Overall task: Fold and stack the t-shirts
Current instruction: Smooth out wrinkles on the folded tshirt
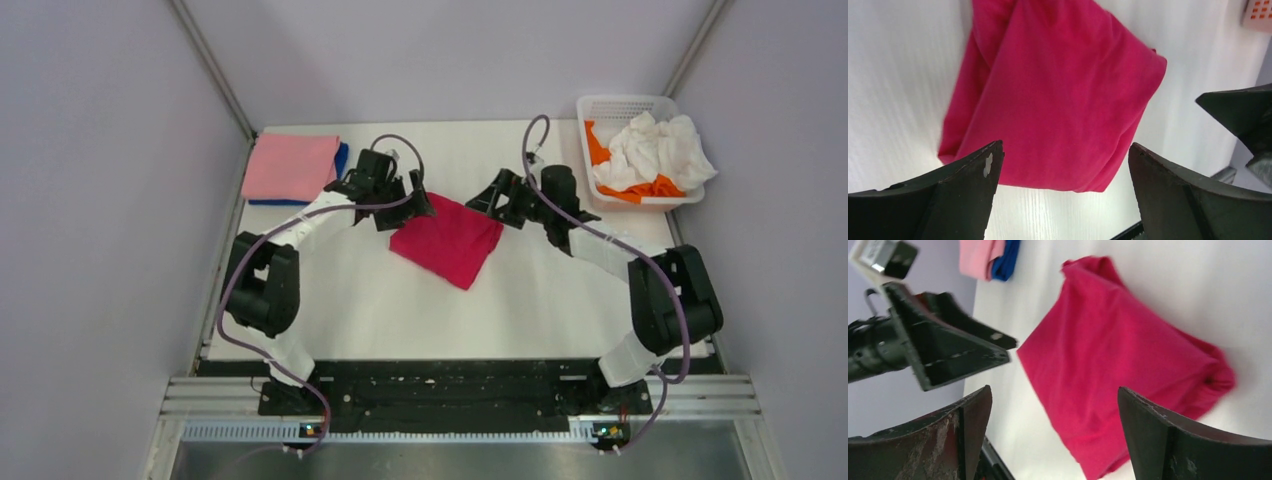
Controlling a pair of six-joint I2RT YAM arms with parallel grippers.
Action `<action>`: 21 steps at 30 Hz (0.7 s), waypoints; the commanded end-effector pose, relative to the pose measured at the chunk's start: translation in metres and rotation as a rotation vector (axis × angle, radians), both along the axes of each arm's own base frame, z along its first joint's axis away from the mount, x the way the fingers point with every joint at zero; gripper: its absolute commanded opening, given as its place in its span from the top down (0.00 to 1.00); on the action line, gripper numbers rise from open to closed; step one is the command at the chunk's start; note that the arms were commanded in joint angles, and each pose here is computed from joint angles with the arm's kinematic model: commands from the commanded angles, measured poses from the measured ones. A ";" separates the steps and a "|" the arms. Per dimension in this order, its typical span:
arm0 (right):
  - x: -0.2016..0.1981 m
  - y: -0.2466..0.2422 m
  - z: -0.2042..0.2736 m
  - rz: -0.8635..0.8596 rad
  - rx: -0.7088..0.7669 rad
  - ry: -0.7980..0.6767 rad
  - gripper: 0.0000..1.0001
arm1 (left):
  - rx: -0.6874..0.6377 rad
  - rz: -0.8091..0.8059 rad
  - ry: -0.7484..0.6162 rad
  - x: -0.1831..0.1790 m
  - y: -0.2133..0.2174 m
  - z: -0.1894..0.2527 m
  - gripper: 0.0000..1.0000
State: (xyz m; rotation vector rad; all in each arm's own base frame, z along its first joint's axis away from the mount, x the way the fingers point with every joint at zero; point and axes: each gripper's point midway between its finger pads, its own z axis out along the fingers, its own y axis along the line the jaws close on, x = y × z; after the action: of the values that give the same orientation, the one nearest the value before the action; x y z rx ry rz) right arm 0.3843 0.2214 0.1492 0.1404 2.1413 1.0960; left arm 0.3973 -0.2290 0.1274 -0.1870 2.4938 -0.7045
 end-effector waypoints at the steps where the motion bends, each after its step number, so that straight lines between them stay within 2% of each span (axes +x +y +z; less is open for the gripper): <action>1: -0.012 0.049 0.010 0.156 0.113 -0.030 0.04 | -0.156 -0.092 0.007 -0.015 -0.029 0.002 0.01; 4: -0.001 0.057 -0.007 0.154 0.116 0.006 0.02 | -0.111 -0.067 0.060 -0.021 -0.021 -0.025 0.01; 8: 0.017 0.053 -0.046 0.112 0.039 0.065 0.01 | -0.043 -0.049 0.152 -0.043 -0.006 -0.064 0.01; 14: 0.026 0.045 -0.101 0.076 -0.012 0.178 0.01 | -0.042 -0.046 0.240 -0.077 0.000 -0.095 0.01; 18: 0.029 0.046 -0.084 0.090 -0.023 0.133 0.01 | -0.022 -0.055 0.205 -0.087 0.003 -0.077 0.02; 21: 0.036 0.045 -0.040 0.110 -0.056 0.032 0.01 | -0.051 -0.095 0.101 -0.086 -0.007 -0.040 0.01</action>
State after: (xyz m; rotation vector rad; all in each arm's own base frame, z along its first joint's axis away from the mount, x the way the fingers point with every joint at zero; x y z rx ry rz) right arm 0.4013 0.2747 0.0652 0.1061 2.3203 1.2015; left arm 0.3219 -0.2305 0.0515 -0.2131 2.6712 -0.8021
